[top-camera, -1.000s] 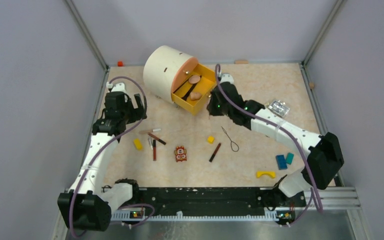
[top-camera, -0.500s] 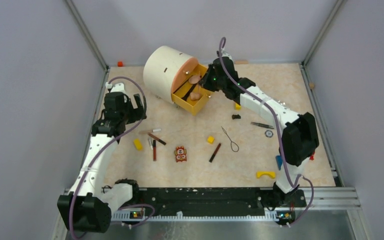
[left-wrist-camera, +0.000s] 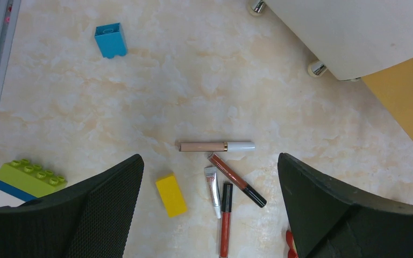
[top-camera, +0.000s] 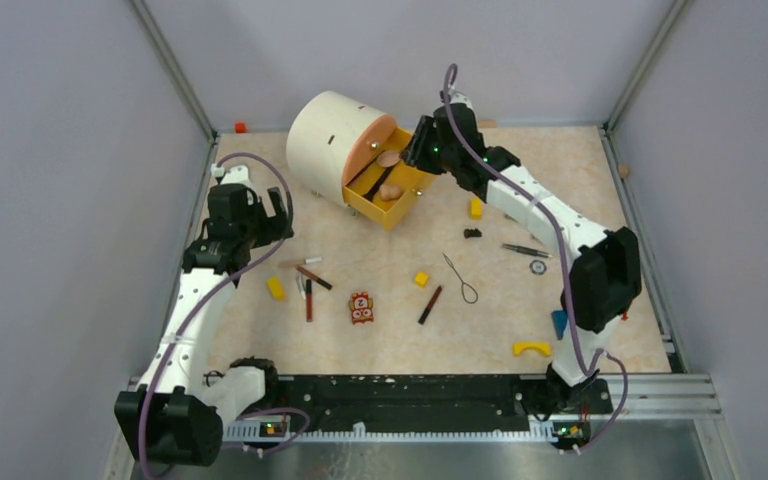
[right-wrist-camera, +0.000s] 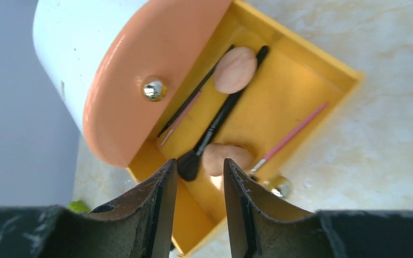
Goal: Organize the makeup
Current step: Place the makeup tool in the drawer, then move the makeup tool to the center of the board.
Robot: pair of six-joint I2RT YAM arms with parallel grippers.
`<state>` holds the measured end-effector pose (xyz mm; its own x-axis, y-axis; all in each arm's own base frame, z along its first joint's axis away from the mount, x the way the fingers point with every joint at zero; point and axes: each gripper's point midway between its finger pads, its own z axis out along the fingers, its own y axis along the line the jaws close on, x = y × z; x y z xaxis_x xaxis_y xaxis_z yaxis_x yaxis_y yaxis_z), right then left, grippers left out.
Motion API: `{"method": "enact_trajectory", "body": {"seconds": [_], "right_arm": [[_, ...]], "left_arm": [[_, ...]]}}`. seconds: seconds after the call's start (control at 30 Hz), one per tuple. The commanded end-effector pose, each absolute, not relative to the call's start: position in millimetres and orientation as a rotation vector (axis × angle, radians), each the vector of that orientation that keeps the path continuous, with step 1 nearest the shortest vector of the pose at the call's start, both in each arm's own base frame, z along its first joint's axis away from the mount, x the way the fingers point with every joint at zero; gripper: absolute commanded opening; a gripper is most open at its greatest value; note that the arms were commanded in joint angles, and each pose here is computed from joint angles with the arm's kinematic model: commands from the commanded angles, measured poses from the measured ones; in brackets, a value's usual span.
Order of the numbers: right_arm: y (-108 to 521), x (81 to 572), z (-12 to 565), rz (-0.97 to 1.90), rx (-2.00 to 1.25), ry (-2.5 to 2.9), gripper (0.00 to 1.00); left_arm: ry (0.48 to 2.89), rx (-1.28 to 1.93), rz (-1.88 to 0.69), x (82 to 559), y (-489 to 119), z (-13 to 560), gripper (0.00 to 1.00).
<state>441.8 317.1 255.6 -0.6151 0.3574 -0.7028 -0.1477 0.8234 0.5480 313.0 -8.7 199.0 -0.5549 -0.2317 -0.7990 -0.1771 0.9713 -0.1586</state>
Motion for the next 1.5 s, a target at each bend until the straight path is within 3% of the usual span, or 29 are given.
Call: {"method": "enact_trajectory", "body": {"seconds": [0.0, 0.37, 0.57, 0.8, 1.07, 1.47], "right_arm": [[267, 426, 297, 0.570, 0.124, 2.016, 0.37], [183, 358, 264, 0.322, 0.111, 1.997, 0.43], [164, 321, 208, 0.238, 0.037, 2.163, 0.45], [163, 283, 142, 0.260, -0.024, 2.371, 0.47], [154, 258, 101, 0.238, 0.019, 2.487, 0.47], [147, 252, 64, 0.182, 0.060, 2.570, 0.47]], "left_arm": [[2.119, -0.233, -0.119, 318, -15, 212, 0.99], [2.155, -0.207, -0.235, 320, -33, 202, 0.99], [2.209, -0.287, -0.240, 322, -39, 188, 0.99], [2.190, -0.262, -0.314, 314, -91, 194, 0.99], [2.224, -0.176, -0.433, 300, -140, 187, 0.99], [2.142, -0.269, -0.227, 315, -107, 213, 0.99]]}}
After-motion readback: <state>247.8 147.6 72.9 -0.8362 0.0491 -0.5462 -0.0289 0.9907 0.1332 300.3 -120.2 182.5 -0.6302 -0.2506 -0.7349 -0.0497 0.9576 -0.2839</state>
